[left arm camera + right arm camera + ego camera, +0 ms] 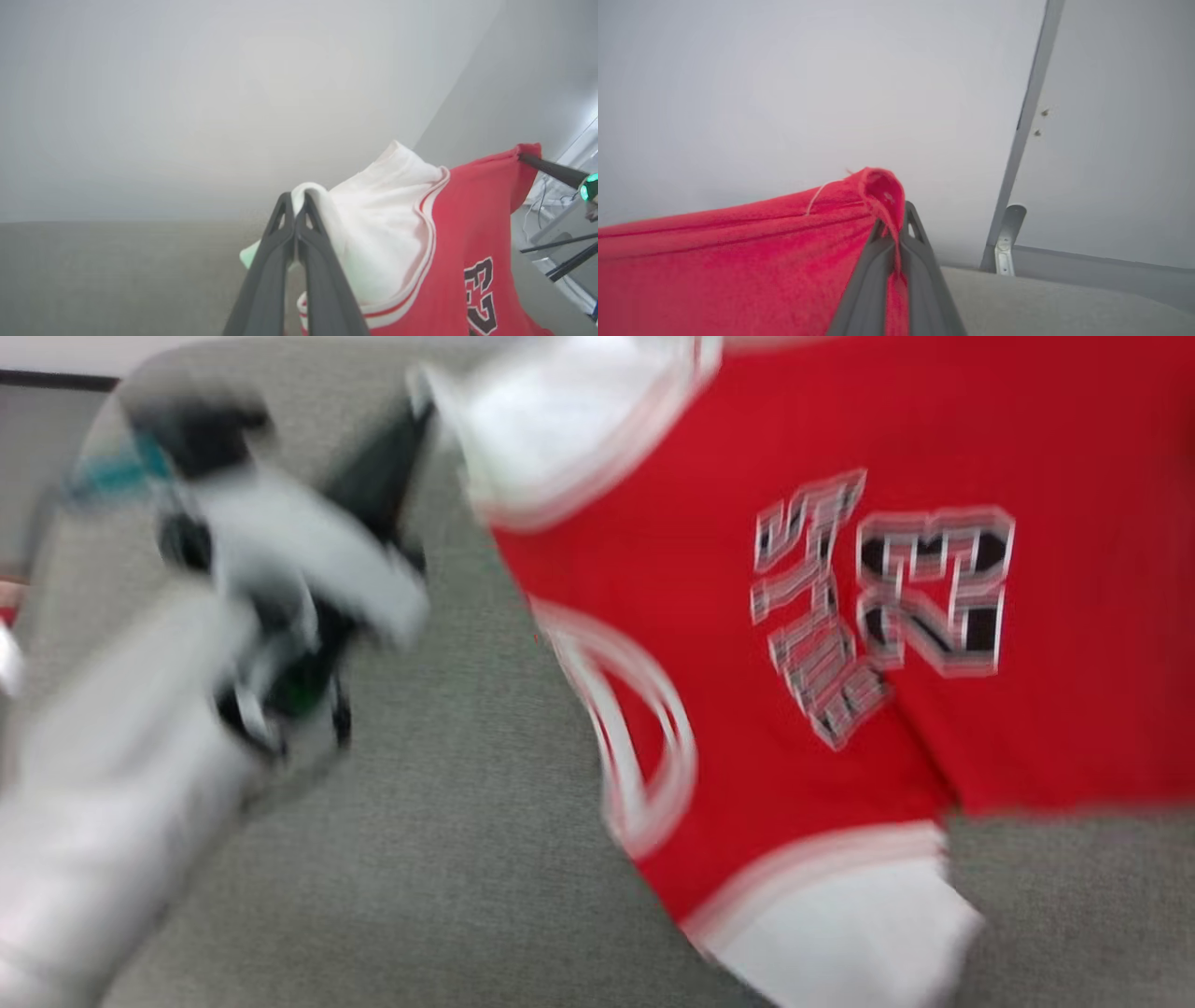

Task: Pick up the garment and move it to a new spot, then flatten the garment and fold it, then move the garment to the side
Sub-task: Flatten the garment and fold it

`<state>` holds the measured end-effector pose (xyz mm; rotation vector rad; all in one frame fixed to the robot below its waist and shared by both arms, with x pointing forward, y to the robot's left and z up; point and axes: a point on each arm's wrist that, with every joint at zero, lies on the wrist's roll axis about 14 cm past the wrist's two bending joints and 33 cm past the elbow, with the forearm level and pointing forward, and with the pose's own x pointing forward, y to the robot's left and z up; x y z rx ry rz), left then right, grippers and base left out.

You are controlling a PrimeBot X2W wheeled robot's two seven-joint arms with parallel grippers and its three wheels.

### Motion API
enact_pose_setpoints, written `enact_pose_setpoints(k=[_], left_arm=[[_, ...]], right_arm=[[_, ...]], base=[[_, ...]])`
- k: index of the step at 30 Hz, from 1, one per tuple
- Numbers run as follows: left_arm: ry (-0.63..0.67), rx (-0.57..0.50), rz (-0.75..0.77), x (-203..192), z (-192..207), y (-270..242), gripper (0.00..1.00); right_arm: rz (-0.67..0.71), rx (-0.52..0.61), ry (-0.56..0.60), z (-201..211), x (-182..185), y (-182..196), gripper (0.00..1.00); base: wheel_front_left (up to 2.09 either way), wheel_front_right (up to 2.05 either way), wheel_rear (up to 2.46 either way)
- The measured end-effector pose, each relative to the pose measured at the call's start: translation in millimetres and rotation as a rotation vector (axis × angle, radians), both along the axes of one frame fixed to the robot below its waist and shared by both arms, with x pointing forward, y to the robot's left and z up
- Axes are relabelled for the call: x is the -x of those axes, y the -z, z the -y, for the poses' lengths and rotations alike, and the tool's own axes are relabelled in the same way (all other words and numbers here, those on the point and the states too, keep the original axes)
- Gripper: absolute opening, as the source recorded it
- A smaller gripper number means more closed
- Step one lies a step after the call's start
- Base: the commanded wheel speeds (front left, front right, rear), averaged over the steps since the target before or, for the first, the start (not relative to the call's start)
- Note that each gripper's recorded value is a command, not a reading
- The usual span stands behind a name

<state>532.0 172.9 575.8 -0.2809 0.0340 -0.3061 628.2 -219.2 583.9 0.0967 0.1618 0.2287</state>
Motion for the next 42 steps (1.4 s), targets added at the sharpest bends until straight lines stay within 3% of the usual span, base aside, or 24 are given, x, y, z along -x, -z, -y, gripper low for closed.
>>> enact_pose_setpoints(k=[3,11,17,22,29,34,42], left_arm=[[-0.029,0.049,0.05,-36,-4,-34,0.0],[-0.158,-0.096,0.323,-117,-24,-137,0.0],[-0.167,0.024,0.468,-141,-10,-192,0.0],[-0.136,0.057,0.393,-149,0,-159,0.0],[-0.129,0.121,0.192,-138,-3,-62,0.0],[-0.078,0.19,0.114,-108,10,-16,0.0],[-0.103,0.288,0.074,-39,-2,24,0.0]], right_arm=[[0.116,-0.067,0.063,10,-17,-35,0.0],[0.379,-0.176,0.19,32,-50,-127,0.0],[0.463,-0.161,0.252,52,-50,-159,0.0],[0.385,-0.111,0.27,59,-48,-130,0.0],[0.193,-0.045,0.215,48,-38,-38,0.0],[0.116,-0.034,0.169,46,-15,1,0.0],[-0.002,-0.025,0.094,49,48,54,0.0]], base=[[0.0,0.0,0.0],[0.0,0.0,0.0],[0.0,0.0,0.0],[0.0,0.0,0.0],[0.0,0.0,0.0],[0.0,0.0,0.0],[0.0,0.0,0.0]])
